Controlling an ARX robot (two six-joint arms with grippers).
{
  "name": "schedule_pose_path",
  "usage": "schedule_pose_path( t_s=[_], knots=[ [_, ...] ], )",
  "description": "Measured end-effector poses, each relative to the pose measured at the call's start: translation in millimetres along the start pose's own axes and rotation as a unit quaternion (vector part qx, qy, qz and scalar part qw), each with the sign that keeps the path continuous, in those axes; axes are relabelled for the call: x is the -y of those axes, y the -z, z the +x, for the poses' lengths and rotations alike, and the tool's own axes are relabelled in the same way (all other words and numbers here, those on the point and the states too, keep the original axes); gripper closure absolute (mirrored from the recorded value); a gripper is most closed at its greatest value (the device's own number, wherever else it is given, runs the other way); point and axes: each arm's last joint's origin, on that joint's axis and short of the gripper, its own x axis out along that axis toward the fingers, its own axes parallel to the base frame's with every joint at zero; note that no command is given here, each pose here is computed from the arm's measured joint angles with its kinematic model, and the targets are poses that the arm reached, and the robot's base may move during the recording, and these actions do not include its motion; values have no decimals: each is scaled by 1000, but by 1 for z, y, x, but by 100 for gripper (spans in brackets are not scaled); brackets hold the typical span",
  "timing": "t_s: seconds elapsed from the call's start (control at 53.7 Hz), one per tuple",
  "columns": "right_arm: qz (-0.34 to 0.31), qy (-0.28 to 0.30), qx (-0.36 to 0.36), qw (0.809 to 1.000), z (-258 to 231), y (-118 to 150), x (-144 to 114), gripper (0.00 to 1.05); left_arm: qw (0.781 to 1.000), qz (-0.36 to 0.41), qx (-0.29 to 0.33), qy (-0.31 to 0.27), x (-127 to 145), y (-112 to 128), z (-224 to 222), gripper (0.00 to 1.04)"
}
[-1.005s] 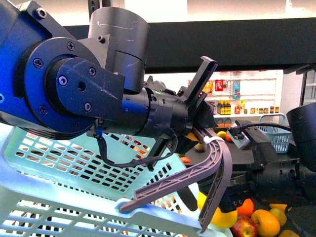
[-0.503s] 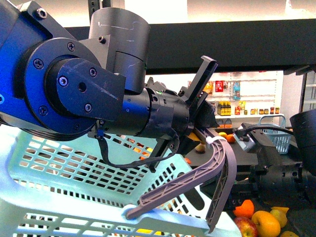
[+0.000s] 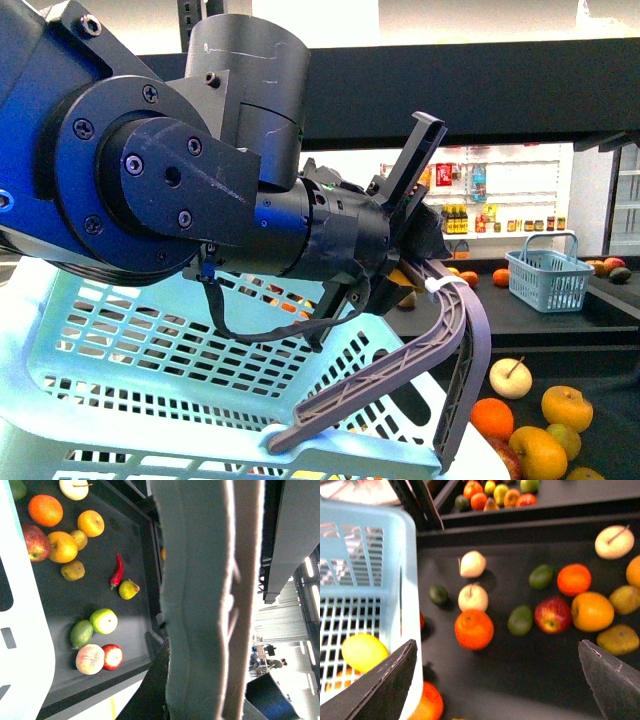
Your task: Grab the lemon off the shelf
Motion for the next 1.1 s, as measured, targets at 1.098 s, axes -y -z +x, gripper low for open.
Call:
schedule_pose_path(
  t_s=[1.098],
  knots=[
    [-145,-84,-230,959,146,168,-53,8,1000,-1,-1,1,0,0,0,97]
  ],
)
